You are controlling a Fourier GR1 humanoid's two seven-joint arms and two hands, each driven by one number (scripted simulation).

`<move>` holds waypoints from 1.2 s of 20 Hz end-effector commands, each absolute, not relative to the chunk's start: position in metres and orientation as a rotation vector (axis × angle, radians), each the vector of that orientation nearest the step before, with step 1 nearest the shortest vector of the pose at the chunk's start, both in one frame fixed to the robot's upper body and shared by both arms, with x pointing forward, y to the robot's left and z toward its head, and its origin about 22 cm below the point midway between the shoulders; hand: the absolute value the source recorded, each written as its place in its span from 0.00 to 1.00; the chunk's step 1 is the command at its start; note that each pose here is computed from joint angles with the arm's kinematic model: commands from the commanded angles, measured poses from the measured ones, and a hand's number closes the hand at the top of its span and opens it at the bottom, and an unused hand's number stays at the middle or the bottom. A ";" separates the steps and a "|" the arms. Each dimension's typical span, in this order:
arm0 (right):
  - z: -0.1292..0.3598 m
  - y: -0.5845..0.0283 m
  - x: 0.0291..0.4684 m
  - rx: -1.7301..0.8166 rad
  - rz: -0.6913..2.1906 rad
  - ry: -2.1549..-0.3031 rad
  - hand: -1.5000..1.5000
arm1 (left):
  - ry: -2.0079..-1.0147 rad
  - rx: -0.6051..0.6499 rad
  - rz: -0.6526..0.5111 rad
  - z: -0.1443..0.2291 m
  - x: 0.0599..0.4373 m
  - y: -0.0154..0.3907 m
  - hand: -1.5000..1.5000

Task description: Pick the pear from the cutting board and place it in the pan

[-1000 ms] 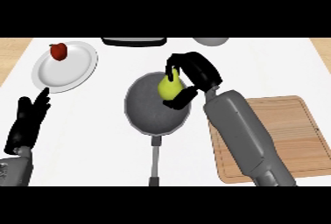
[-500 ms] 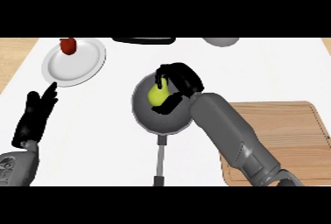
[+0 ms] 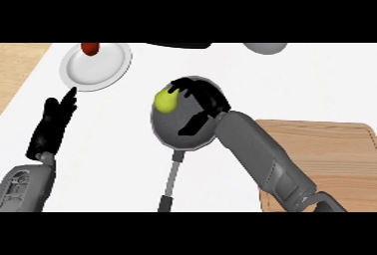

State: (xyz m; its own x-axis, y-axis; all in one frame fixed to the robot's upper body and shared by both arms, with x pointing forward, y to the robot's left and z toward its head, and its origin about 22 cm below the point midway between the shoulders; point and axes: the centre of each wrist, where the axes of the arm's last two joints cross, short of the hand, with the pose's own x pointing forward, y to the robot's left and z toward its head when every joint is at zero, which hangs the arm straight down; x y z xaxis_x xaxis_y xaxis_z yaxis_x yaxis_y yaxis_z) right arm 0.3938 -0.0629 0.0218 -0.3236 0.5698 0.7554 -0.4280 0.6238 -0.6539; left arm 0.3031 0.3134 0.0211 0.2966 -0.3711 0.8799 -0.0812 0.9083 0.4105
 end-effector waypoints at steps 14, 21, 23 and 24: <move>0.019 -0.063 0.393 -0.017 0.565 -1.766 0.00 | -1.246 0.441 -0.182 0.017 0.304 0.315 0.50; 0.034 -0.116 0.424 -0.071 0.445 -1.765 0.00 | -1.221 0.473 -0.127 0.013 0.276 0.341 0.50; 0.040 -0.121 0.429 -0.039 0.392 -1.761 0.00 | -1.211 0.476 -0.125 0.013 0.280 0.345 0.50; 0.053 -0.160 0.439 -0.059 0.376 -1.784 0.00 | -1.234 0.472 -0.124 0.021 0.283 0.336 0.50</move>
